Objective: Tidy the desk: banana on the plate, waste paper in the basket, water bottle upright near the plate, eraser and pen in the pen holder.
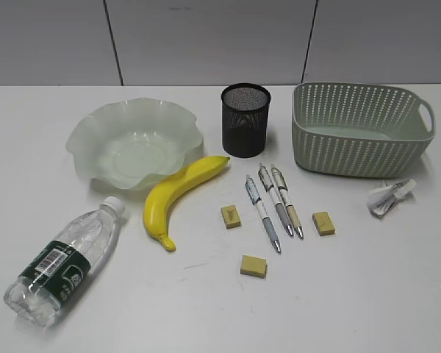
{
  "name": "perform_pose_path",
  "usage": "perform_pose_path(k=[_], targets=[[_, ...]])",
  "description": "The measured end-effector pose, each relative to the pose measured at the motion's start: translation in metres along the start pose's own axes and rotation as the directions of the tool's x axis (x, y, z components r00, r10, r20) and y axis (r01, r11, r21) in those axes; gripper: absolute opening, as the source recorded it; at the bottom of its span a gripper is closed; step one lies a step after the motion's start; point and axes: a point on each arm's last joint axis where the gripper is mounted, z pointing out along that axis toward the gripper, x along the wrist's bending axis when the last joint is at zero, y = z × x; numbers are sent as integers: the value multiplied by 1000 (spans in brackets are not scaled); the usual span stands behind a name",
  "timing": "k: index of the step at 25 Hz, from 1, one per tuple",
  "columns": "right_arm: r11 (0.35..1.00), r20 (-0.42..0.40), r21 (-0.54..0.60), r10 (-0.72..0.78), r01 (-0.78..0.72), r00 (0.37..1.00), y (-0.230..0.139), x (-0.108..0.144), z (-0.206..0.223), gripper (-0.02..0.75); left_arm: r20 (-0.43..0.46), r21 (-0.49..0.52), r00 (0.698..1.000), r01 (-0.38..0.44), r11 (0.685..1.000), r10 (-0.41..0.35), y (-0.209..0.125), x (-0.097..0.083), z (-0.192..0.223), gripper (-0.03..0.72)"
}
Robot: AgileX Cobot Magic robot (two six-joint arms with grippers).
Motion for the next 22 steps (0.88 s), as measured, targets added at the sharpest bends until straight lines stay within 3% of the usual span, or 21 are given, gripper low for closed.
perform_pose_path(k=[22], targets=[[1000,0,0,0,0,1000,0,0,0,288,0,0,1000,0,1000,0,0,0,0,210]])
